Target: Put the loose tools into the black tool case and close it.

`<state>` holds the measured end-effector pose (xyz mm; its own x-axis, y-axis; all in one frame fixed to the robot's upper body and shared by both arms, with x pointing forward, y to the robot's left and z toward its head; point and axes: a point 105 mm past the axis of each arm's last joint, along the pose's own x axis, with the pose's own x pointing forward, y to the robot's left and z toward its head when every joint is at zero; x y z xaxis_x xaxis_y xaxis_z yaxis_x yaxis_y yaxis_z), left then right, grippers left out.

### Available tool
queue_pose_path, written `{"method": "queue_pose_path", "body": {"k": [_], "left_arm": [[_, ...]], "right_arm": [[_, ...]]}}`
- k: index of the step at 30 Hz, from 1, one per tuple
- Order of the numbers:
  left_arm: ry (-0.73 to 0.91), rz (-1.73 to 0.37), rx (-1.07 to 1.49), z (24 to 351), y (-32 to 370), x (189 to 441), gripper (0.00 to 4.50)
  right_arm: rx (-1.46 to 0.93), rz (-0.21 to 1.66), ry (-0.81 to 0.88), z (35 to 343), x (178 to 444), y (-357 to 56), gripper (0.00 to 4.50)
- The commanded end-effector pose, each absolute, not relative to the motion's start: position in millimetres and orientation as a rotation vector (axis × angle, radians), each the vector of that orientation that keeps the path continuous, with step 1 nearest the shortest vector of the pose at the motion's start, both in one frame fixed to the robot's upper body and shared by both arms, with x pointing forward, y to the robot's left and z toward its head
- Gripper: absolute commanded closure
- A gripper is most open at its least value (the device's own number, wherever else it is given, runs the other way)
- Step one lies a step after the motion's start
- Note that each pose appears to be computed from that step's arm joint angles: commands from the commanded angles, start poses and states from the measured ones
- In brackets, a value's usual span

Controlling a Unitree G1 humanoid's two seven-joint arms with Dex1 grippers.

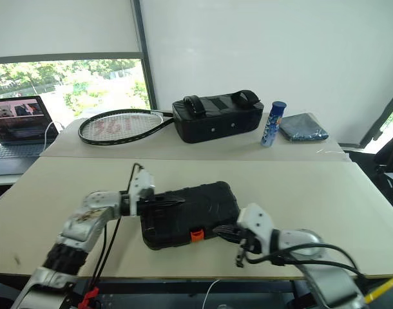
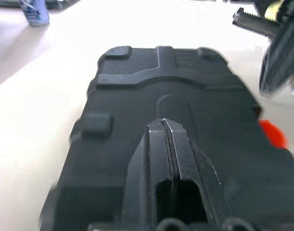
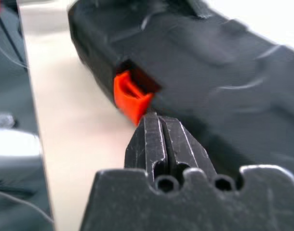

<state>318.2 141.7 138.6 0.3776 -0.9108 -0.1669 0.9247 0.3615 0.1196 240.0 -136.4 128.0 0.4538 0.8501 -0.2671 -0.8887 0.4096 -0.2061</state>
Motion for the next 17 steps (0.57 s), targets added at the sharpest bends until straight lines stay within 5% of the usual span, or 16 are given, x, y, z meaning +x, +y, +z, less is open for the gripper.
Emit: {"method": "queue_pose_path", "body": {"k": [1,10,17], "left_arm": [[0.012,-1.118,0.249,162,183,305,3.47],[0.178,-0.841,0.467,127,277,258,0.12],[0.145,-0.763,0.525,127,293,248,0.04]], "right_arm": [[-0.392,1.112,0.073,142,230,-162,3.15],[-0.481,1.013,0.062,135,216,-239,0.08],[-0.594,0.993,0.072,126,218,-271,0.01]]}}
